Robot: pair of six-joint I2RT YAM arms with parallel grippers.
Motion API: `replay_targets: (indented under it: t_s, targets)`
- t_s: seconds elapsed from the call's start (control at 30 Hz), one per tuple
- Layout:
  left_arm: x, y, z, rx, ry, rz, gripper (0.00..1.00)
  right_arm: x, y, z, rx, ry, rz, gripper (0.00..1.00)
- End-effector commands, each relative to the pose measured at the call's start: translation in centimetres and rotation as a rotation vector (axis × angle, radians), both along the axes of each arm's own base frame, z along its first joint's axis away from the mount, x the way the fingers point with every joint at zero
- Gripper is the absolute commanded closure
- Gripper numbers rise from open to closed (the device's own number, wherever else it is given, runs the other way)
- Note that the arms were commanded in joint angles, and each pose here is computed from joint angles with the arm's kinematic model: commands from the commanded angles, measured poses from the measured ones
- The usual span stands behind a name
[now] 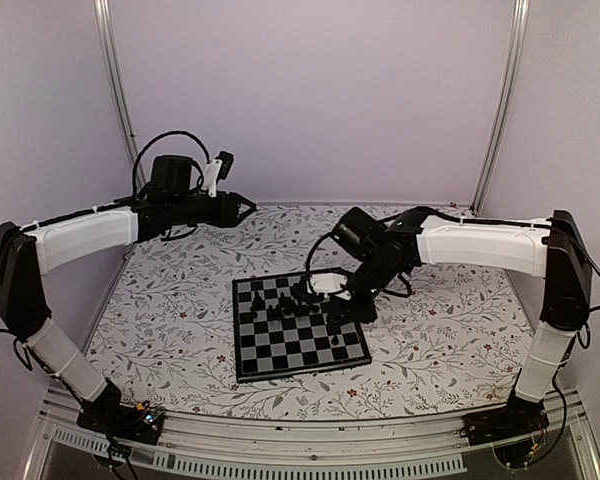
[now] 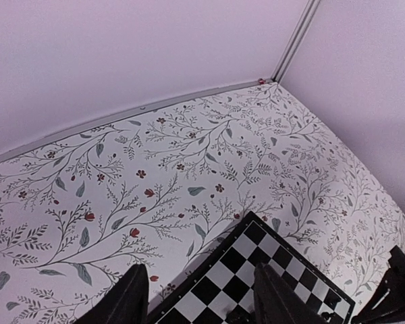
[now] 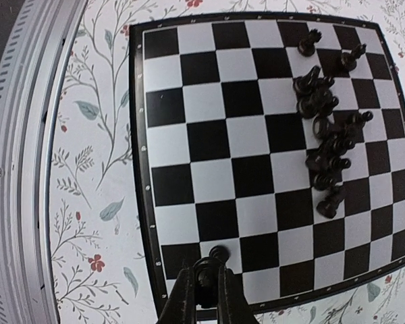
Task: Set up the chess pieces on the board
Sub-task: Place the chess piece on the chessboard.
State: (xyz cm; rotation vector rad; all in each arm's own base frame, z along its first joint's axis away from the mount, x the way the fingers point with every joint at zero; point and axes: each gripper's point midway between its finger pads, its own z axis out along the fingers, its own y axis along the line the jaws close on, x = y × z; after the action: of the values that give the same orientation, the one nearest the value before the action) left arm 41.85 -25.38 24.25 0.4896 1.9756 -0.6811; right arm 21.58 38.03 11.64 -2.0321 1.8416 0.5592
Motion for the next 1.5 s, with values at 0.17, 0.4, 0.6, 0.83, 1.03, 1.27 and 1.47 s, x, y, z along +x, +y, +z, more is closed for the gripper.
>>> replay_targets:
  t_s: [0.17,0.4,0.6,0.83,1.03,1.27,1.47]
  targets:
    - [1.1,0.7,0.2,0.028,-0.009,0.023,0.46,-3.0,-6.3,-2.8,-0.111,-0.045,0.007,0.97]
    - [1.3,0.9,-0.2,0.04,-0.007,0.032,0.46,-2.0,-7.0,-3.9,-0.088,-0.038,-0.056,0.97]
    - [1.3,0.7,-0.5,0.041,0.004,0.026,0.46,-1.3,-6.3,-4.2,-0.059,-0.022,-0.072,0.96]
    - [1.3,0.8,-0.4,0.045,0.0,0.028,0.46,-1.3,-5.8,-5.2,-0.06,0.002,-0.065,0.95]
    - [1.3,0.8,-0.5,0.044,0.005,0.024,0.46,-1.3,-5.8,-6.3,-0.081,0.015,-0.062,0.94]
    - [1.3,0.7,-0.5,0.045,0.006,0.023,0.45,-1.4,-5.7,-6.8,-0.085,0.03,-0.058,0.92]
    - [1.3,0.7,-0.6,0.046,0.008,0.022,0.45,-1.5,-5.7,-7.0,-0.092,0.036,-0.054,0.85]
